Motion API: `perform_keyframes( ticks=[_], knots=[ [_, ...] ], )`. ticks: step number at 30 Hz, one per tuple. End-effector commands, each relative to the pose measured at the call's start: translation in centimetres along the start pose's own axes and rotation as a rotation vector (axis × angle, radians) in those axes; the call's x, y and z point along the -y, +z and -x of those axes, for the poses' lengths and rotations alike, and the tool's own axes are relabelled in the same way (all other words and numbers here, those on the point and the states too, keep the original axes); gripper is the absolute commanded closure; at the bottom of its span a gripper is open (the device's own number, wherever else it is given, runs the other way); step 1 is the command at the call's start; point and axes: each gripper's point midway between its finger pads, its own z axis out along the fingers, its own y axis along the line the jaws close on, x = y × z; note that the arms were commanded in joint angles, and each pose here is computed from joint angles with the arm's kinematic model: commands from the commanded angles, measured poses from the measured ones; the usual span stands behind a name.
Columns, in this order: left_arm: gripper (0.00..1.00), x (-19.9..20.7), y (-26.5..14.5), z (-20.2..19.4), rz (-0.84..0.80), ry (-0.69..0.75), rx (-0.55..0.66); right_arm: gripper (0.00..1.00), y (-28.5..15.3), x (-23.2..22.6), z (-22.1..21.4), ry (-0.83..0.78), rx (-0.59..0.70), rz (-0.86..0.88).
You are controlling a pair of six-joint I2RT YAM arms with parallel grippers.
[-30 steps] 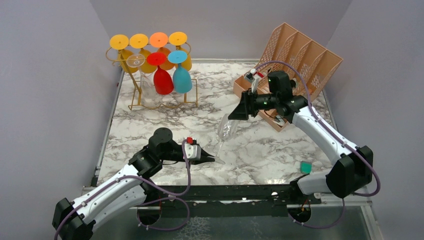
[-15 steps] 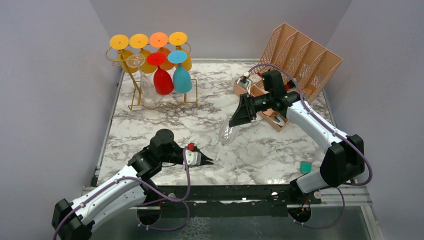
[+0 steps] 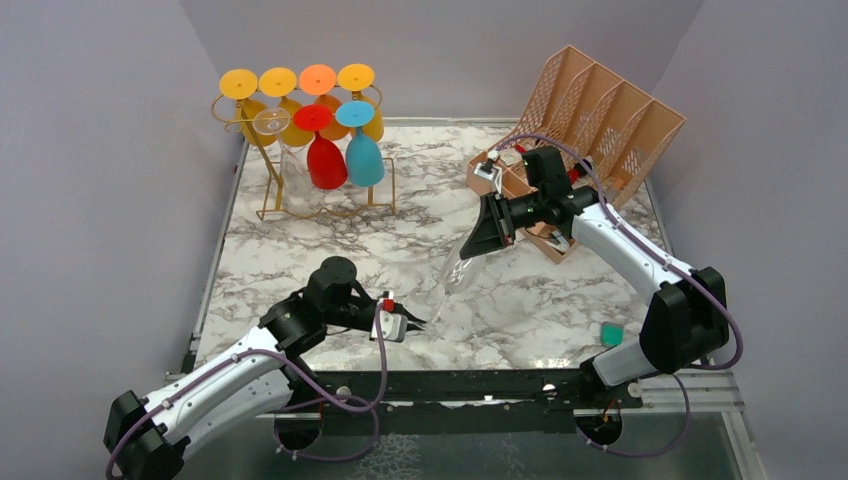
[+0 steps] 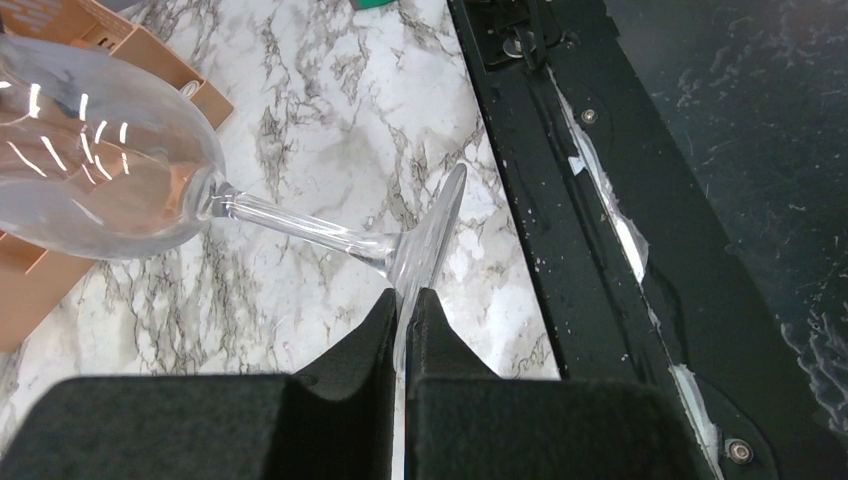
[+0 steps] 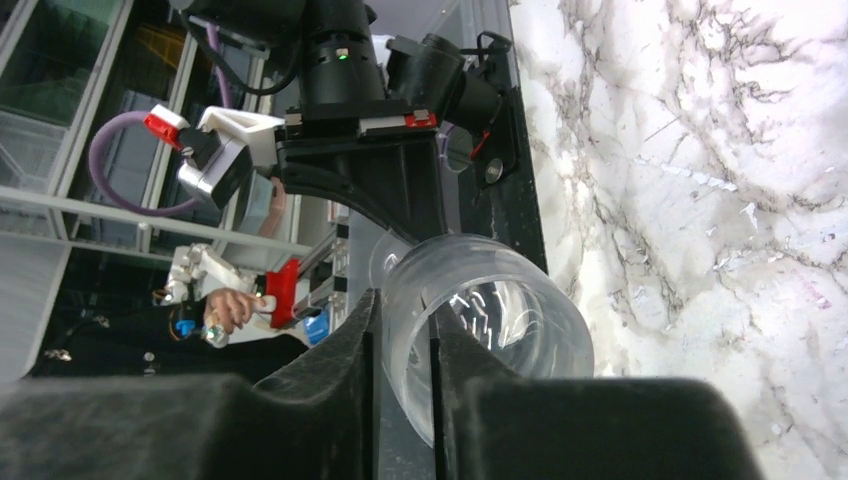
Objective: Take the wine glass off the wine glass rack
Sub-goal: Place the wine glass at the center of the board.
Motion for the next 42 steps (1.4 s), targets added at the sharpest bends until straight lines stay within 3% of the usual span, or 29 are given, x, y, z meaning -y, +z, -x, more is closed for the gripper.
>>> perform_keyframes(
  ticks=[1, 3, 10, 18, 27, 31, 34, 37, 39, 42],
  knots=[
    [1.00, -5.0, -1.0, 0.0, 0.207, 0.060, -0.080, 0.89, 0.9, -3.0, -2.5, 0.096, -0.090, 0.139],
    [1.00, -5.0, -1.0, -0.2, 0.208, 0.058, -0.086, 0.98, 0.9, -3.0, -2.4, 0.079, -0.085, 0.126],
    [0.98, -4.5, -1.1, 0.0, 0.202, 0.042, -0.072, 0.99, 1.0, -2.3, -1.7, 0.033, -0.049, 0.044],
    [0.71, -3.5, -1.4, 0.4, 0.176, 0.030, -0.053, 0.99, 1.0, -1.8, -1.1, 0.009, -0.024, -0.018],
    [0.45, -2.4, -1.6, 0.7, 0.154, -0.018, -0.041, 0.99, 0.4, 0.5, -0.4, -0.005, 0.012, -0.213],
    [0.23, -2.3, -1.8, 0.7, 0.157, -0.031, -0.050, 0.99, -0.1, 1.3, 0.0, -0.019, 0.033, -0.297],
    [0.19, -2.7, -2.0, 0.7, 0.180, -0.038, -0.055, 0.99, -0.6, 2.0, 0.4, -0.024, 0.052, -0.370],
    [0.14, -3.9, -2.2, 0.8, 0.264, -0.093, -0.045, 0.99, -1.5, 3.3, 0.8, -0.028, 0.081, -0.481],
    [0.03, -5.7, -2.7, 0.3, 0.395, -0.181, -0.051, 0.99, -2.2, 4.3, 1.1, -0.030, 0.095, -0.573],
    [0.01, -8.0, -3.8, -0.7, 0.569, -0.292, -0.063, 0.99, -3.1, 5.3, 1.8, -0.054, 0.132, -0.696]
  ],
)
